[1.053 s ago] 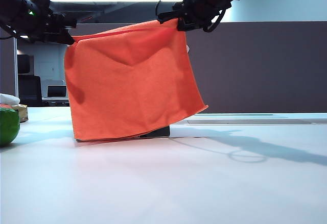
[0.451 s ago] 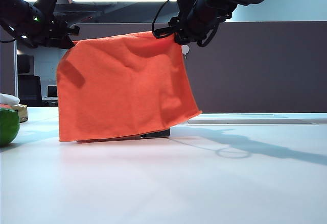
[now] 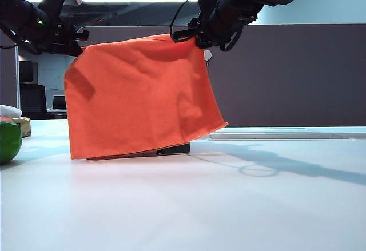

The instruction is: Pick up the cloth from the table and use it to cover the mirror.

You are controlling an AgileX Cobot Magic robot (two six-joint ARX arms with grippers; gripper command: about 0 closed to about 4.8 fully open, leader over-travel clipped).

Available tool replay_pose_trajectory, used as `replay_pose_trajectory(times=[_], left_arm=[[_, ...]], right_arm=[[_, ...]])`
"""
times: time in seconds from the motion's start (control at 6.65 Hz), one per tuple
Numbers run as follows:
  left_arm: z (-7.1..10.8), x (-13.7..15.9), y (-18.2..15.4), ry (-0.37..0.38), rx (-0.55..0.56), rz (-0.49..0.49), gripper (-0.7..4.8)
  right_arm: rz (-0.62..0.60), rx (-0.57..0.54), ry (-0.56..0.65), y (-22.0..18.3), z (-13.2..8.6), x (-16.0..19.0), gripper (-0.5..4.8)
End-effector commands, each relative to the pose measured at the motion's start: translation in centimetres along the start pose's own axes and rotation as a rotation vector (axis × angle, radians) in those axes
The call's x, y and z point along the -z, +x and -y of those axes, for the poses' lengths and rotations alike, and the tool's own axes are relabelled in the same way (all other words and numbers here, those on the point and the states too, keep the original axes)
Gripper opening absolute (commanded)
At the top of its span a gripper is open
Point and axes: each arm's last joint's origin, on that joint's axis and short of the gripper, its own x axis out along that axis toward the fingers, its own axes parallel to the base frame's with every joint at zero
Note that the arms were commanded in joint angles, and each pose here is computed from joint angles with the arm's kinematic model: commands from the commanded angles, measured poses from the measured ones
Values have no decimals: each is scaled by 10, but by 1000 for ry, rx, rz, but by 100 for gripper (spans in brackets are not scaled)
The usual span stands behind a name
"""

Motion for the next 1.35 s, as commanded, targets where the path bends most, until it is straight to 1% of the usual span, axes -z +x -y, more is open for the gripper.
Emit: replay_pose_trajectory(times=[0.15, 0.3, 0.45, 0.6, 0.75, 1.05, 1.35], left_arm=[[-1, 2, 2, 4, -5, -15, -6], [-1, 3, 2, 3, -3, -21, -6], [0, 5, 3, 2, -1, -27, -6], [0, 5, 3, 2, -1, -27, -6], [-1, 5, 3, 2, -2, -27, -6], [0, 5, 3, 2, -1, -27, -6], [0, 5, 3, 1, -1, -27, -6]], right_arm=[[45, 60, 15, 12, 18, 9, -6], [55, 63, 16, 12, 18, 8, -6], [65, 45, 17, 12, 18, 8, 19], [73, 18, 16, 12, 17, 7, 27], [72, 18, 16, 12, 17, 7, 62], [73, 18, 16, 12, 17, 7, 151], [104, -5, 17, 12, 17, 5, 150]])
